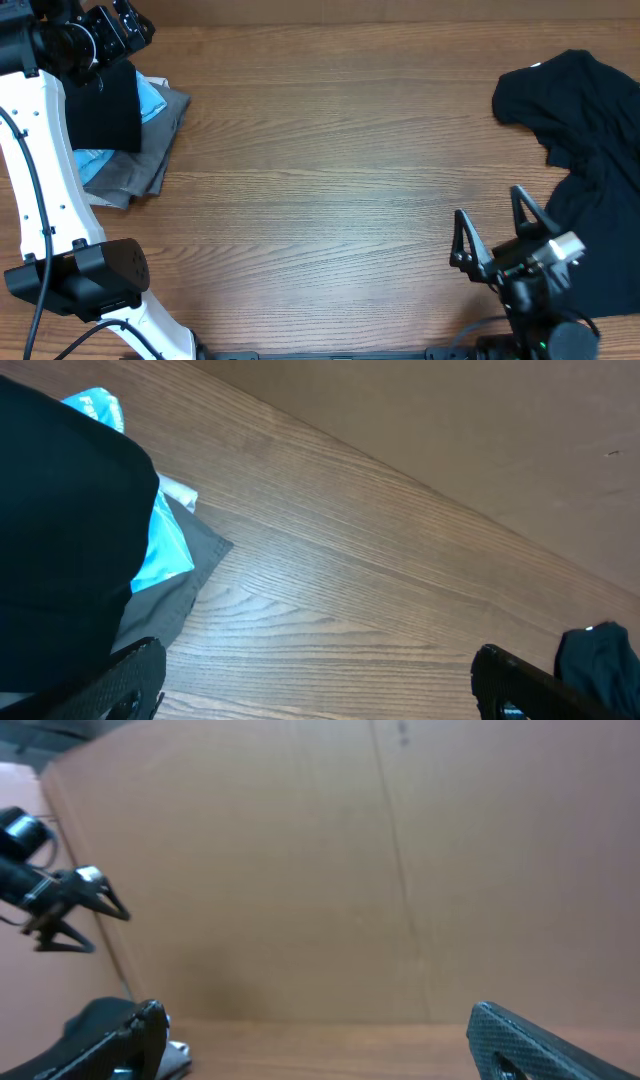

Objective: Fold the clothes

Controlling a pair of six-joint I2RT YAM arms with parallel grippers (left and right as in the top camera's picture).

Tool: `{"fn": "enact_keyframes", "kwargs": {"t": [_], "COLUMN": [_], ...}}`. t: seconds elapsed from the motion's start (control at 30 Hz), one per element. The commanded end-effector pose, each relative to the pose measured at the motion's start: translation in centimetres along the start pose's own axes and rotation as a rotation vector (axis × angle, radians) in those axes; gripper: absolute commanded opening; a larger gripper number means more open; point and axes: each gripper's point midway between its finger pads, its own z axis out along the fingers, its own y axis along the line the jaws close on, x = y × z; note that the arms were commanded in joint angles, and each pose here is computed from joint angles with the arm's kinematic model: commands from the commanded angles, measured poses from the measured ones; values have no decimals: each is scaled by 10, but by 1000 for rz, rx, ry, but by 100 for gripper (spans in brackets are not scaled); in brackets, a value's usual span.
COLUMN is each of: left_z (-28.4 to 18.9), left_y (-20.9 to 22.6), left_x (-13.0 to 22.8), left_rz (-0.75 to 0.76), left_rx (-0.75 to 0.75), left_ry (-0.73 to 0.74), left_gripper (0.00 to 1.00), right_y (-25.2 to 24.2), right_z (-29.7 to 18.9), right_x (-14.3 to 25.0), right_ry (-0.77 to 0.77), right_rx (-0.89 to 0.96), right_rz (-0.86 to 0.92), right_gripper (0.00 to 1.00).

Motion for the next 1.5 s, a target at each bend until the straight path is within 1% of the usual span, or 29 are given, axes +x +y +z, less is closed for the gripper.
{"fn": "enact_keyframes", "kwargs": {"t": [0.0,0.1,0.23,0.33,0.6,1.47], "left_z": [0,0,0,0,0,0], "left_y": [0,0,0,0,0,0], "left_x": [0,0,0,0,0,0], "left_rz": [-3,-3,-3,-3,-3,-3], "left_rx": [-2,-2,-2,-2,-2,-2], "left_ry": [-1,-1,-1,-1,-1,-1], "left_gripper": [100,100,100,100,100,100], "right_y": [-19,-34,-48,-59,-78,-78], "right_z": [-1,-2,-4,-8,-20,-20], "right_x": [17,33,54,71,102,103], "right_ry": [-12,5,35,92,210,216], "right_rx": [76,143,198,262,374,372], "right_rz": [64,109,114,123,131,133], "right_gripper": [100,100,100,100,100,100]}}
